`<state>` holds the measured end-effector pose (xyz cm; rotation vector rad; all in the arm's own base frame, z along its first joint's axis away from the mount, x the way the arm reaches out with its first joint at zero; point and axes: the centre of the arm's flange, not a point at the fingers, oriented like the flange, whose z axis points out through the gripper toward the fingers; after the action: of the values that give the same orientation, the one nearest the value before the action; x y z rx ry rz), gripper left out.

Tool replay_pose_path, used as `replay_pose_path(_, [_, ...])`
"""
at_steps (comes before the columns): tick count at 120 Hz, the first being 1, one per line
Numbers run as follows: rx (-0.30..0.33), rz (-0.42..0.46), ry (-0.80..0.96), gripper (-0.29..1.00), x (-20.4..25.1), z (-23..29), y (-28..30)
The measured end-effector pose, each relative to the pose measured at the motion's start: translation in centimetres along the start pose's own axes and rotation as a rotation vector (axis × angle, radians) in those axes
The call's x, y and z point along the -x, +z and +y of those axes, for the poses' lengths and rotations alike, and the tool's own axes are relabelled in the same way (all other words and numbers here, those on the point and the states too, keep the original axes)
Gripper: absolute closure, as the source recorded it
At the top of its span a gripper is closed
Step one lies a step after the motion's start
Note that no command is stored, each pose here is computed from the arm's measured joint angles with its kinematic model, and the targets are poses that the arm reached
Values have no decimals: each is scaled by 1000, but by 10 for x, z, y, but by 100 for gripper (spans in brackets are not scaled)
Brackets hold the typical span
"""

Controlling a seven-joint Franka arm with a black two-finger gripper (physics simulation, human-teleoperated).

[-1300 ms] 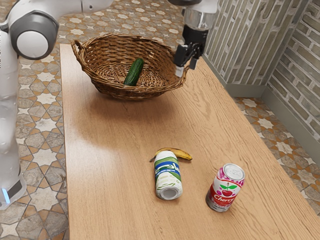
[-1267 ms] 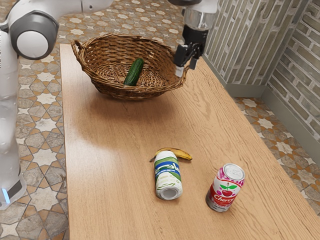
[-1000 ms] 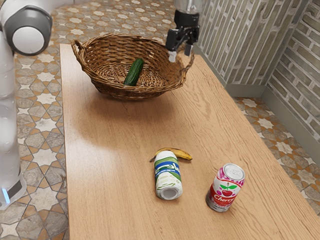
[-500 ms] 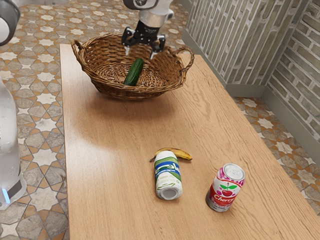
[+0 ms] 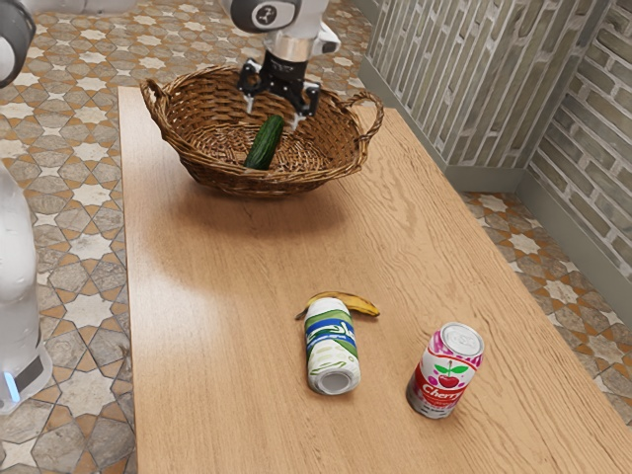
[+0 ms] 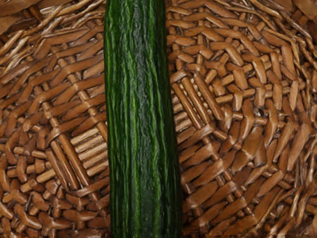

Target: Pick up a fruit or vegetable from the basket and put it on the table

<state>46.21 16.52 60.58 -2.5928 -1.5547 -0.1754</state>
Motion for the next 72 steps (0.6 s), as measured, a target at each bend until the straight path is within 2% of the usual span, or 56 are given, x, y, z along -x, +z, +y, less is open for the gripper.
replay_pose_path(19, [56, -49, -34, 0, -15, -13, 6])
replay_pose_path(72, [43, -74, -36, 0, -42, -28, 38])
